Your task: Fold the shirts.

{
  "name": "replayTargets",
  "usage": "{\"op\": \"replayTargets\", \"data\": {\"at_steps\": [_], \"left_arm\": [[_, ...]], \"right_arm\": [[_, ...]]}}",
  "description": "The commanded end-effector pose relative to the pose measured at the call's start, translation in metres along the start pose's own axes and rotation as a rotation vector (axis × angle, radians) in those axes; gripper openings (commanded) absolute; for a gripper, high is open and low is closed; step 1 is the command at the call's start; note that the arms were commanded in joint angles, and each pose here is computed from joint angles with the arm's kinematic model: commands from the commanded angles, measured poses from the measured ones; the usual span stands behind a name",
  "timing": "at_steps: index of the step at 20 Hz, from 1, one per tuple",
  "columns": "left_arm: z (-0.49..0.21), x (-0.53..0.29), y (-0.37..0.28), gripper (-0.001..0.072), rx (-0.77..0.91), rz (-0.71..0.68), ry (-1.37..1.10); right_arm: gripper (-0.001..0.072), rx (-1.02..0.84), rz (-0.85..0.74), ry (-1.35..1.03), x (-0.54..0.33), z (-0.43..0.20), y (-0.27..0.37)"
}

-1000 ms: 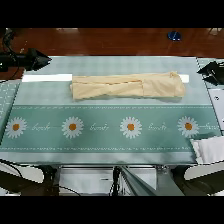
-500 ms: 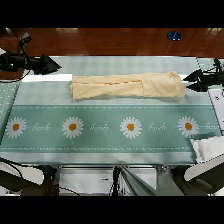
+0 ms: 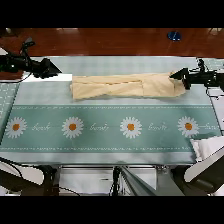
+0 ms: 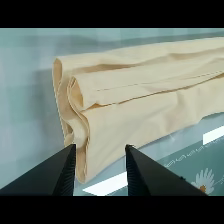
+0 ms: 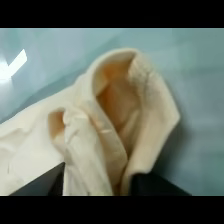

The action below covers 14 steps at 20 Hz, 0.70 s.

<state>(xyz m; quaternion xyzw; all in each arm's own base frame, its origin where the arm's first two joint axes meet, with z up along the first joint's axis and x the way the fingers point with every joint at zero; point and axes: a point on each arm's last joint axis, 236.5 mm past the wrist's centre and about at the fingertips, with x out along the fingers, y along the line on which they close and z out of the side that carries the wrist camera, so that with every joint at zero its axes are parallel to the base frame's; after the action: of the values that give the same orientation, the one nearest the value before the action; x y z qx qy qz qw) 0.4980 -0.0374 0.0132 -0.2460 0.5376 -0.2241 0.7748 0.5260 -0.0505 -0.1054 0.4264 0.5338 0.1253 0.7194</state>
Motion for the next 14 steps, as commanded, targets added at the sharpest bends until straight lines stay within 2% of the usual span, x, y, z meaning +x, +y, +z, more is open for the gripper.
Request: {"op": "replayTargets", "data": {"at_steps": [1,2,3,5,6,8,9,10,12,14], "left_arm": [[0.000,0.000,0.001,0.0380,-0.019,0.004,0.002],[0.000,0.000,0.001,0.0380,-0.028,0.004,0.002],[-0.001,0.000,0.001,0.0380,-0.027,0.003,0.004],[-0.003,0.000,-0.001,0.0363,-0.029,0.000,0.012],[-0.003,-0.001,-0.004,0.0264,-0.037,-0.011,0.013],[0.001,-0.003,-0.029,0.0251,-0.044,-0.095,-0.001],[0.003,-0.002,-0.047,0.0203,-0.046,-0.147,-0.010],[0.004,0.001,-0.068,0.0064,-0.035,-0.206,-0.011],[-0.001,0.016,-0.111,0.0042,-0.009,-0.296,0.011],[-0.019,0.041,-0.149,0.0042,0.048,-0.321,0.068]], "right_arm": [[0.0233,-0.001,-0.009,0.031,0.009,-0.008,-0.001],[0.0071,0.001,0.000,0.037,0.009,-0.009,0.001],[0.0027,-0.001,0.019,0.052,0.008,-0.013,0.007],[0.0026,-0.051,0.041,0.080,-0.002,-0.020,0.021],[0.0026,-0.082,0.043,0.085,-0.010,-0.023,0.031],[0.0026,-0.159,0.008,0.073,-0.035,-0.024,0.049],[0.0026,-0.202,-0.023,0.054,-0.050,-0.023,0.058],[0.0026,-0.241,-0.060,0.030,-0.065,-0.022,0.067],[0.0026,-0.303,-0.133,-0.032,-0.101,-0.021,0.088],[0.0026,-0.351,-0.172,-0.092,-0.132,-0.022,0.112]]}}
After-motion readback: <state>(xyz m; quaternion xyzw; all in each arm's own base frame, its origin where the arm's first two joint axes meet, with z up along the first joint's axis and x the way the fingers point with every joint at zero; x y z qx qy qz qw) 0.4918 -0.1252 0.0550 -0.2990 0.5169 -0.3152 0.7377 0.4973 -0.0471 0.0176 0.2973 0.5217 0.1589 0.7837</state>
